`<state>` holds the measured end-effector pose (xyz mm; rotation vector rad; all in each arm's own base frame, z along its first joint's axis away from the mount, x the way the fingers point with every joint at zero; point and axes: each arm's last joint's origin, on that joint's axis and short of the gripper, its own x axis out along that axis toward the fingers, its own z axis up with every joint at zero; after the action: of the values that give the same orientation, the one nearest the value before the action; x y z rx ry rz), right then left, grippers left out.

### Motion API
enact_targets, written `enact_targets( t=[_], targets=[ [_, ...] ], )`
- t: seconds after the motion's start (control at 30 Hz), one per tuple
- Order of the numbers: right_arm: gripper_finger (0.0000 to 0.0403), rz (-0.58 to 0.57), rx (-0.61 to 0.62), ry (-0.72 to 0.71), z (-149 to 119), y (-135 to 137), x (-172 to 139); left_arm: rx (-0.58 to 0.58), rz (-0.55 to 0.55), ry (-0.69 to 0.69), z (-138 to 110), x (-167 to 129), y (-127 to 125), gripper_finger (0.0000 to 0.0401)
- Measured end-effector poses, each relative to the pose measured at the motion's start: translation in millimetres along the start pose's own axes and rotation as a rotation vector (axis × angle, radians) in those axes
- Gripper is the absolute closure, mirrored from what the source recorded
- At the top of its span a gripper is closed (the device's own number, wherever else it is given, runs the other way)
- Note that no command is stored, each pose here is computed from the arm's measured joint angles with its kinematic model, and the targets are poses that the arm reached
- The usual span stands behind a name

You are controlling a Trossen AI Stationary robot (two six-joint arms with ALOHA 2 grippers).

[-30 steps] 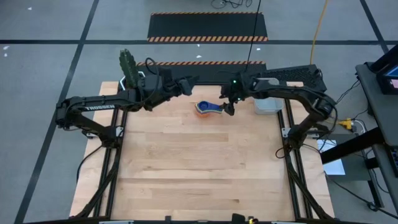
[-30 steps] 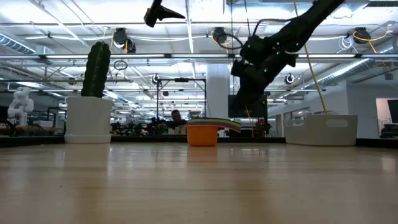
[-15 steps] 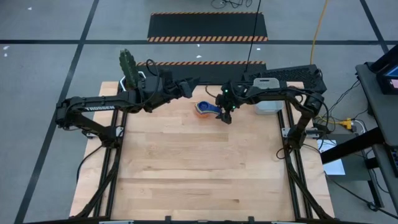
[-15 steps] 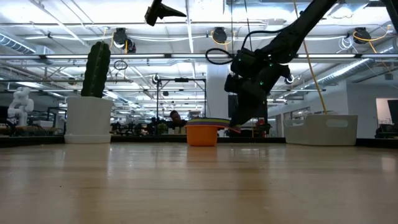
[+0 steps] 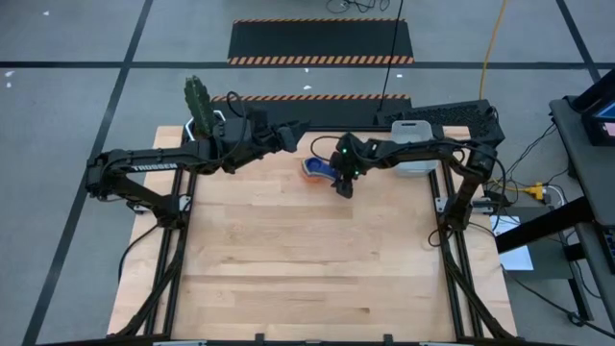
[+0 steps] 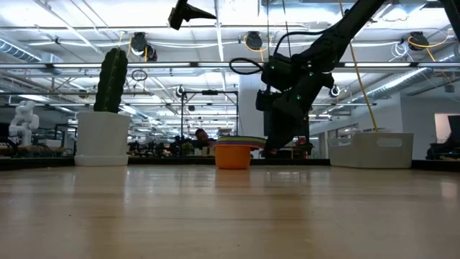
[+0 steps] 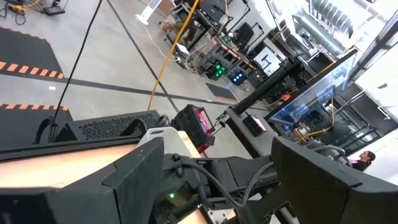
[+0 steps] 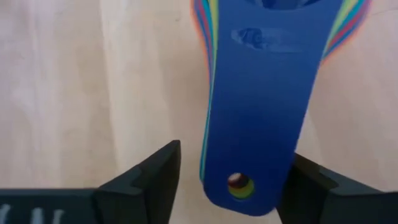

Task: Nest measuring cups in basket
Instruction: Put the stacked measuring cups into the gray bin

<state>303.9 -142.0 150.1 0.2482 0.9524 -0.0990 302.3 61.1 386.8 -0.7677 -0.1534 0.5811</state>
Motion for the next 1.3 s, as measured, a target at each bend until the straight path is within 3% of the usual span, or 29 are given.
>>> enact_targets(
  t=[0.17,0.33,0.7,0.87,1.1,1.3],
  targets=[
    [0.0216,0.016,0.046,0.008,1.1,12.0,3.3,0.004,-0.008,0.008,-0.2,0.0,-0.2,0.0103],
    [0.0218,-0.045,0.102,0.029,1.1,26.9,7.4,0.014,-0.020,0.020,-0.6,0.0,-0.6,0.0103],
    [0.0152,-0.207,0.194,0.025,2.1,51.7,1.9,0.014,-0.071,0.073,-2.2,-0.2,-2.0,0.0103],
    [0.0119,-0.220,0.234,0.026,2.4,55.1,-9.6,0.034,-0.105,0.111,-3.5,-0.3,-2.8,0.0103],
    [0.0112,-0.220,0.199,-0.007,6.3,58.3,-28.8,0.066,-0.114,0.182,-6.7,-2.2,-0.7,0.0103],
    [0.0112,-0.287,0.191,-0.067,11.1,57.8,-41.4,0.127,-0.142,0.241,-9.3,-2.7,0.7,0.0103]
  ],
)
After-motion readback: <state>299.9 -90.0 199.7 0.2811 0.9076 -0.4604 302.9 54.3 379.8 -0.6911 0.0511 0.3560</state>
